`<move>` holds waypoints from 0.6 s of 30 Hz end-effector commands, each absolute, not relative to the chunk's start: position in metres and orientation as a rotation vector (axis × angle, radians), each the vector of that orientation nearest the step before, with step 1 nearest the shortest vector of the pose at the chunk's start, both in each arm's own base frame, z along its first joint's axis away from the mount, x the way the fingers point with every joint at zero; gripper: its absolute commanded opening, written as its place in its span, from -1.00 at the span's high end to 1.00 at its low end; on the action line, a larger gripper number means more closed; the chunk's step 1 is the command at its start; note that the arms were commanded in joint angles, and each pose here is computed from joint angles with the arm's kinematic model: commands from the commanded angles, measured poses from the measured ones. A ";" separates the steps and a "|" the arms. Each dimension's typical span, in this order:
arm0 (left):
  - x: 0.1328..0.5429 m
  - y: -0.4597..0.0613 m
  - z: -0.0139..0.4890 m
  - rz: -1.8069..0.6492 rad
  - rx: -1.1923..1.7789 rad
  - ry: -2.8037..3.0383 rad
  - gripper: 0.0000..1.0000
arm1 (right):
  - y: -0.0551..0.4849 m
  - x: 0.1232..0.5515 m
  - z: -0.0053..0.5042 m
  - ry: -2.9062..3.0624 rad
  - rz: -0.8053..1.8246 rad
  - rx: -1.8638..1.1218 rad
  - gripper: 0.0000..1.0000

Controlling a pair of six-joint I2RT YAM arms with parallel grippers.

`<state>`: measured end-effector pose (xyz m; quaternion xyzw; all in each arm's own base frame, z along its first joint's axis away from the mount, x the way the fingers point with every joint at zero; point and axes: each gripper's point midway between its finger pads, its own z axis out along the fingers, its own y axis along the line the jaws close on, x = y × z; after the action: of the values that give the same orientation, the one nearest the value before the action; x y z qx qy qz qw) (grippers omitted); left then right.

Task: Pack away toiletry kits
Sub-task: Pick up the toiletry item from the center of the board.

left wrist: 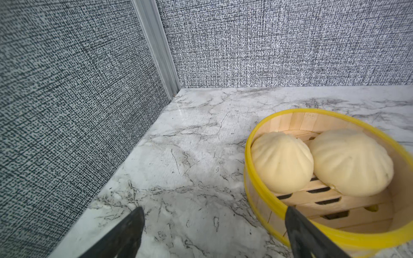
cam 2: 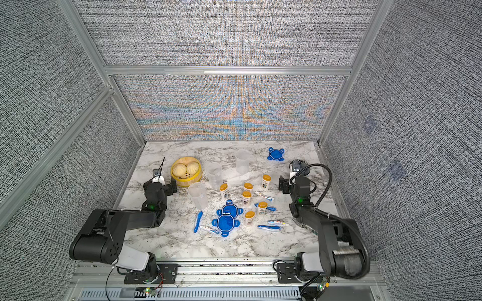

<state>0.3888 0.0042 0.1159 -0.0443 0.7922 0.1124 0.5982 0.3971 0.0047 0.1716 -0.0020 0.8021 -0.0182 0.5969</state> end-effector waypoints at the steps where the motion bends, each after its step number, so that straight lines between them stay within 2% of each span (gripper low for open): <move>1: 0.386 0.002 0.112 0.252 -0.080 1.833 -0.84 | 0.005 0.371 0.171 2.006 -0.037 0.002 -0.64; 7: 0.388 0.000 0.116 0.250 -0.068 1.827 -0.82 | 0.025 0.340 0.209 2.040 0.123 -0.067 -0.47; 12: 0.390 -0.020 0.192 0.258 0.090 1.928 -0.84 | 0.054 0.336 0.211 2.103 0.303 -0.180 -0.40; 15: 0.382 -0.040 0.228 0.145 0.177 1.908 -0.85 | 0.067 0.337 0.207 2.125 0.387 -0.228 -0.40; 18: 0.376 -0.078 0.249 -0.079 0.309 1.832 -0.86 | 0.085 0.337 0.209 2.118 0.492 -0.331 -0.39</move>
<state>0.3903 -0.0406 0.2831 0.0471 0.7501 0.0473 0.6579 0.3459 0.0608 0.2087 -0.0865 0.8638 0.1389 0.4765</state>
